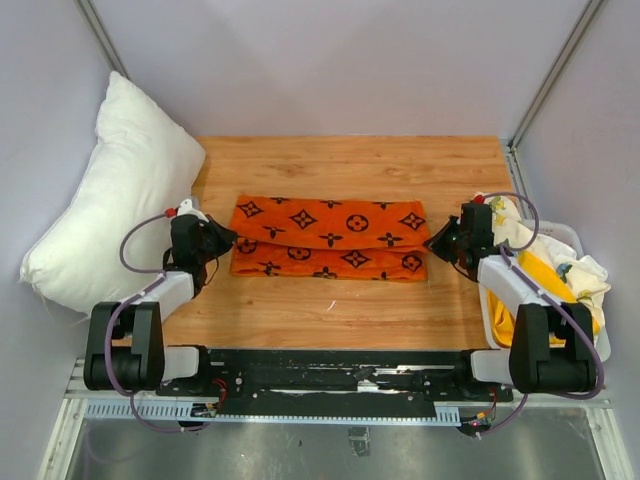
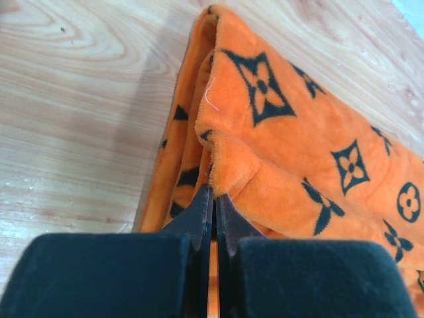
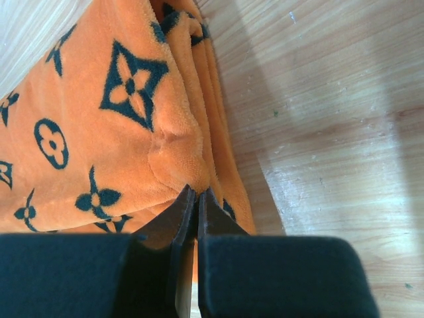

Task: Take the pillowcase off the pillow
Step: Fold the pillowcase at the center of the board.

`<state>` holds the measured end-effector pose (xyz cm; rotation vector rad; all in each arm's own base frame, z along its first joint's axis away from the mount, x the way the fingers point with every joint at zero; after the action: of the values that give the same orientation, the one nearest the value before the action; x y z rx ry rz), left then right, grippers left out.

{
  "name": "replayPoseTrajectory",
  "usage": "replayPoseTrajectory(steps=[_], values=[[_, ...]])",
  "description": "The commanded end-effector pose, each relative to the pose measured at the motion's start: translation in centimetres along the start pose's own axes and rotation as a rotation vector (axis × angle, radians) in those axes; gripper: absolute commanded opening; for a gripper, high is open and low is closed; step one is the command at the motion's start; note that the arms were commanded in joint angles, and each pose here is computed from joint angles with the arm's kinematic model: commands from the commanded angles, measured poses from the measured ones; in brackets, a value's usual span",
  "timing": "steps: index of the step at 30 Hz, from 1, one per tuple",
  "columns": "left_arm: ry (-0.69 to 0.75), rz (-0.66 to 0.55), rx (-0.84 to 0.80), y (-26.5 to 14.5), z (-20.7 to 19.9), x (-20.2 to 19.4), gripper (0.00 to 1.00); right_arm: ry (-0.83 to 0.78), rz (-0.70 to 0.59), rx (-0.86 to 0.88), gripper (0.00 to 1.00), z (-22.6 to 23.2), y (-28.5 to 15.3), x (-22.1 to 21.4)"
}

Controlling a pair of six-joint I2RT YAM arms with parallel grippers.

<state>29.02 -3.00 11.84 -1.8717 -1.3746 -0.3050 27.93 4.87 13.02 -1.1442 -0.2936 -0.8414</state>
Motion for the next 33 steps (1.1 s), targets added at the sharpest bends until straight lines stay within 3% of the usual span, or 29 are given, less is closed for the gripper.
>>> replayPoseTrajectory(steps=[1, 8, 22, 27, 33], values=[[0.006, -0.066, -0.067, -1.4, -2.1, 2.0, 0.00, 0.012, -0.053, 0.005, 0.01, 0.5, -1.5, 1.4], [0.019, -0.093, -0.091, -3.6, -2.9, 2.5, 0.00, -0.009, -0.083, 0.051, 0.01, 1.3, -4.0, 1.7], [-0.097, 0.095, -0.021, -3.3, 2.5, -4.5, 0.00, 0.008, 0.132, -0.046, 0.01, -2.6, -0.6, -5.1], [-0.085, 0.074, -0.038, -3.2, 1.6, -3.5, 0.00, 0.008, 0.105, -0.032, 0.01, -2.0, -0.8, -4.0], [-0.027, 0.001, -0.106, -3.9, -2.3, 0.7, 0.00, -0.039, -0.036, -0.002, 0.01, 0.1, -3.9, 0.0]])
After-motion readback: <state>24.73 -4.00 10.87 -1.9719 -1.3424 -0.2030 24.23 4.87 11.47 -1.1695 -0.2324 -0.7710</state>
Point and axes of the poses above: each gripper's point midway between its finger pads, its own y axis out along the fingers, its own z axis along the line the jaws close on, x = y × z, the point moved 8 cm from there along -y, back along the fingers, and after that the axes turned 11 degrees about -y, right-handed, at the moved point
